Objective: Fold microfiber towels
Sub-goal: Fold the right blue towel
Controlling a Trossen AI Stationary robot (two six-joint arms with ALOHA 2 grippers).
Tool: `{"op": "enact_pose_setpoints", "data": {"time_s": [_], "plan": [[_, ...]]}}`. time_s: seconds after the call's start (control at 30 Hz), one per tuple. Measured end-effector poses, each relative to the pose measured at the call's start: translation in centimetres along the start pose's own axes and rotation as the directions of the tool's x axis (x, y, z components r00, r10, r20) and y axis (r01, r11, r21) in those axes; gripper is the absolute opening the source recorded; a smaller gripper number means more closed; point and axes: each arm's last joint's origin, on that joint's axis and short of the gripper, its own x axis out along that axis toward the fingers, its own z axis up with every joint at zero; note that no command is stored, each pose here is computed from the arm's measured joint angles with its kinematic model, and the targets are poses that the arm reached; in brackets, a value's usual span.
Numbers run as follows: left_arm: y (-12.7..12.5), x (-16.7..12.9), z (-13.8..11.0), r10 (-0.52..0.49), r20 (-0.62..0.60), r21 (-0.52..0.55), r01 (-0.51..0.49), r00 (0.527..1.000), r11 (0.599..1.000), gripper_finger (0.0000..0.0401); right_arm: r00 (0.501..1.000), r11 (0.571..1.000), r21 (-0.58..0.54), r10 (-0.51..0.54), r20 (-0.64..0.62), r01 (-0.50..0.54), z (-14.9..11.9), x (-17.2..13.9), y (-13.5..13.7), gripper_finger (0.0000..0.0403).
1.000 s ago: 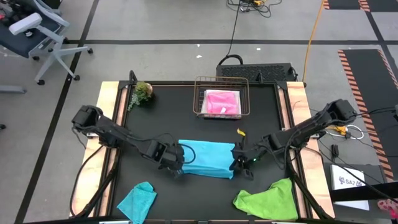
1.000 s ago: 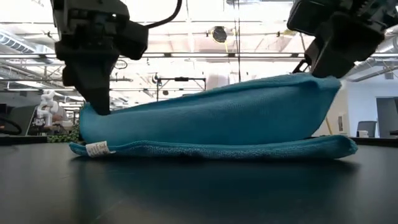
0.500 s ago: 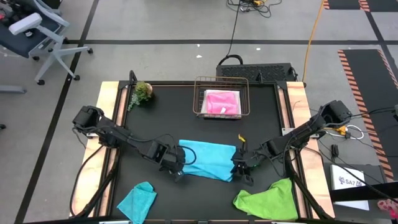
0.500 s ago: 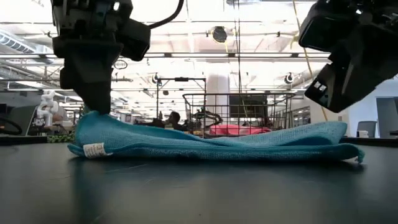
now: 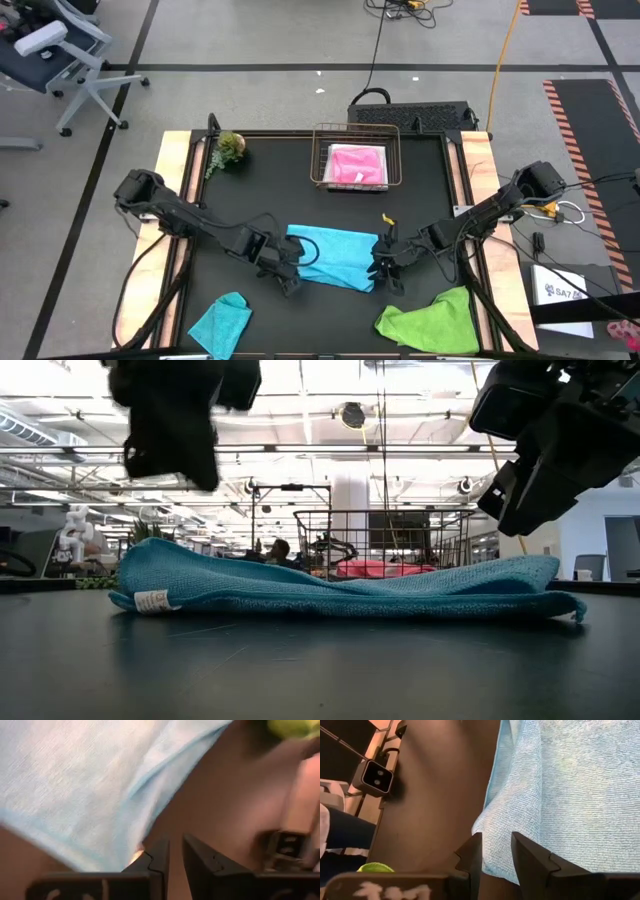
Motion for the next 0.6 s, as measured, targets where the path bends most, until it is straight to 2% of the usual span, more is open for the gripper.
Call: {"op": "enact_pose_setpoints", "data": {"time_s": [0.07,0.17,0.33,0.43,0.6], "plan": [[-0.5,-0.6,0.5,-0.017,0.037,0.012,0.017,0.999,1.000,0.0040,1.000,1.000,0.003,-0.009,0.007,0.009,0.0,0.0,0.0,0.0094],[-0.7,-1.3,0.9,0.004,0.090,0.057,-0.010,0.996,0.998,0.0027,1.000,1.000,0.000,-0.016,0.022,0.016,0.1,0.0,0.0,0.0094],[0.6,-0.7,1.3,0.182,0.179,0.040,-0.192,0.967,0.981,0.0004,0.997,0.999,0.000,-0.054,0.057,0.054,0.3,0.0,-0.1,0.0093],[1.5,0.5,1.3,0.237,0.121,0.027,-0.242,0.964,0.970,0.0008,0.995,0.998,0.003,-0.065,0.082,0.065,0.4,0.0,-0.1,0.0093],[2.0,3.5,0.9,0.230,-0.015,0.032,-0.230,0.973,0.973,0.0003,0.994,0.998,0.009,-0.063,0.091,0.063,0.5,0.0,0.0,0.0093]]}}
